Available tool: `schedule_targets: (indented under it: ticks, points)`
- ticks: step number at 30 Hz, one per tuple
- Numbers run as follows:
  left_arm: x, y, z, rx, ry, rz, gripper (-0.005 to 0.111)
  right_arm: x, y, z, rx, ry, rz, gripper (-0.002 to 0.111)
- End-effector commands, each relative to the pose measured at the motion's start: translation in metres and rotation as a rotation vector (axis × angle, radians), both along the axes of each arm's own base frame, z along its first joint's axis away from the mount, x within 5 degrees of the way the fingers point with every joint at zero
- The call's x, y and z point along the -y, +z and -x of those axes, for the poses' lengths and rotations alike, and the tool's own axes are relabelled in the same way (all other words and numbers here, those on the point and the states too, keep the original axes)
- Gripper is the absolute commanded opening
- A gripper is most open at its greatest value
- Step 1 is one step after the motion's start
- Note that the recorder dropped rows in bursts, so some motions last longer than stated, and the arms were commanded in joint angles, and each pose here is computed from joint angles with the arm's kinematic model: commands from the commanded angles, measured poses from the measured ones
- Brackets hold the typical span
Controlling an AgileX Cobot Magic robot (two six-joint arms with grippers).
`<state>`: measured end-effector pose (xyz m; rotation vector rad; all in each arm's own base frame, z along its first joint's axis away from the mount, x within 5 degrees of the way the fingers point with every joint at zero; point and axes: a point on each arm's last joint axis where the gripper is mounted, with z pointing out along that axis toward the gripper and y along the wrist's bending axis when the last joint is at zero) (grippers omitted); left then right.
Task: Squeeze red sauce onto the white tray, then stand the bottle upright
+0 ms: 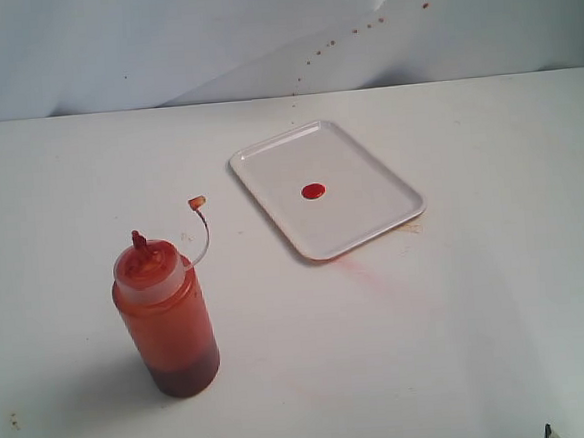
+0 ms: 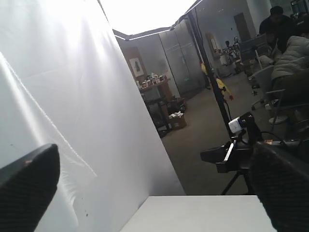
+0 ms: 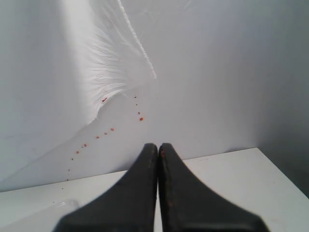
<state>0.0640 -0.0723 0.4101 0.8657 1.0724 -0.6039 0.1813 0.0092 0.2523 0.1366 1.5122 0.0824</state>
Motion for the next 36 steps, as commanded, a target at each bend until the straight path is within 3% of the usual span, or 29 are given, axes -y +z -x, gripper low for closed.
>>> schedule_targets:
  ticks: [1, 10, 14, 18, 24, 28, 30, 36]
  points:
    - [0.002, 0.0, 0.007, 0.012, -0.007, -0.003, 0.104, 0.002, 0.0, 0.002, 0.016, -0.015, 0.0, 0.0]
    - [0.002, 0.001, 0.009, 0.01, -0.01, 0.005, 0.103, 0.002, 0.0, 0.002, 0.016, -0.015, 0.0, 0.0]
    - [0.005, 0.002, 0.021, 0.001, -0.024, 0.027, 0.097, 0.002, 0.0, 0.002, 0.016, -0.015, 0.0, 0.0]
    - [0.005, 0.006, 0.037, -0.021, 0.013, 0.097, 0.067, 0.002, 0.0, 0.002, 0.016, -0.015, 0.0, 0.0]
    - [0.002, 0.001, 0.066, 0.0, 0.042, 0.08, 0.001, 0.002, 0.0, 0.002, 0.016, -0.015, 0.0, 0.0]
    - [-0.009, -0.002, 0.075, -0.042, 0.133, 0.113, 0.0, 0.002, 0.0, 0.002, 0.016, -0.015, 0.0, 0.0]
    - [-0.014, -0.002, 0.079, -0.106, 0.122, 0.206, 0.0, 0.002, 0.0, 0.002, 0.016, -0.015, 0.0, 0.0]
    - [-0.018, 0.001, 0.079, -0.087, 0.155, 0.246, 0.0, 0.002, 0.0, 0.002, 0.016, -0.015, 0.0, 0.0]
